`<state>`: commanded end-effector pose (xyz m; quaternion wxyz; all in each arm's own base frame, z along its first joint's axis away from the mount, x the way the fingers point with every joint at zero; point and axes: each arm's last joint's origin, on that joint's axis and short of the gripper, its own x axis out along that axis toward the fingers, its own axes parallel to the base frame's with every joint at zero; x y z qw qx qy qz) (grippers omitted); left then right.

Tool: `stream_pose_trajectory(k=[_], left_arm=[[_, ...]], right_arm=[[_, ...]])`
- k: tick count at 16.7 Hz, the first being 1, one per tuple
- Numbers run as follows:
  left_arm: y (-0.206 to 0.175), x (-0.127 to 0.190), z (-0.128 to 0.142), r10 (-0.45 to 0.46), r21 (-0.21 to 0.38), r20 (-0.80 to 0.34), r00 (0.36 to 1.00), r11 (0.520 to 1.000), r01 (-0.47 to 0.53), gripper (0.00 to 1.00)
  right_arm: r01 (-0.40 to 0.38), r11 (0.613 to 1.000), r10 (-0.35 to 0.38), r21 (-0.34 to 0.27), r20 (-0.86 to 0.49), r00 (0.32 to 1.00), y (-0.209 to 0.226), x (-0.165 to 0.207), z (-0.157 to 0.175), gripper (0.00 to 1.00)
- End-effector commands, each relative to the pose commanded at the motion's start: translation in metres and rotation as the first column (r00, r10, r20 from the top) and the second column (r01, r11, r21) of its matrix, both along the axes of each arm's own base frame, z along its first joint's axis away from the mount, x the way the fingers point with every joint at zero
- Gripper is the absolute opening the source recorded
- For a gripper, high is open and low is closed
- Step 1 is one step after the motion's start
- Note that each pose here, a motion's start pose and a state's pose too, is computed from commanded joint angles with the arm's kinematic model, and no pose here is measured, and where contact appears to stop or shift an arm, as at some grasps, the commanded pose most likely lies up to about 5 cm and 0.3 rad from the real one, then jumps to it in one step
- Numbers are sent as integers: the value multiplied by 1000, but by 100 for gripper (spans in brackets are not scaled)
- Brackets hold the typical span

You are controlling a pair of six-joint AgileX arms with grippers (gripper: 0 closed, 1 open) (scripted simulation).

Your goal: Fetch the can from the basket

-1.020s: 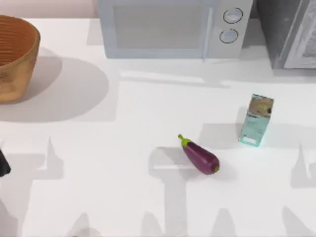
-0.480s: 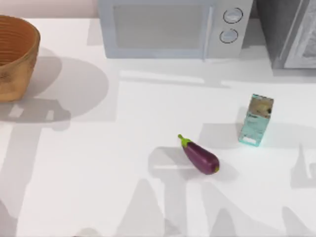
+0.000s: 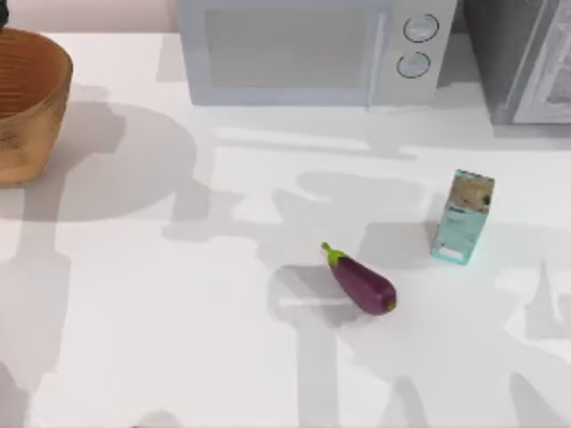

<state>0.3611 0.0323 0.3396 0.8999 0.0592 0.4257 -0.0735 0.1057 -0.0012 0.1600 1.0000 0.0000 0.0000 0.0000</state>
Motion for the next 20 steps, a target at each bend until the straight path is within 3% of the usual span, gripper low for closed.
stream_pose_trajectory(k=[5,10,13,20], left_arm=[[28,93,-72,30,-14,-302,953,999,-36,100],[58,126,-133,113,5,-505,856,992,-128,100],[67,129,-146,139,15,-553,822,988,-157,100],[65,130,-151,137,15,-554,821,988,-154,100]], right_arm=[[0,1000,0,0,0,1000,0,0,0,100],[0,1000,0,0,0,1000,0,0,0,100],[0,1000,0,0,0,1000,0,0,0,100],[0,1000,0,0,0,1000,0,0,0,100]])
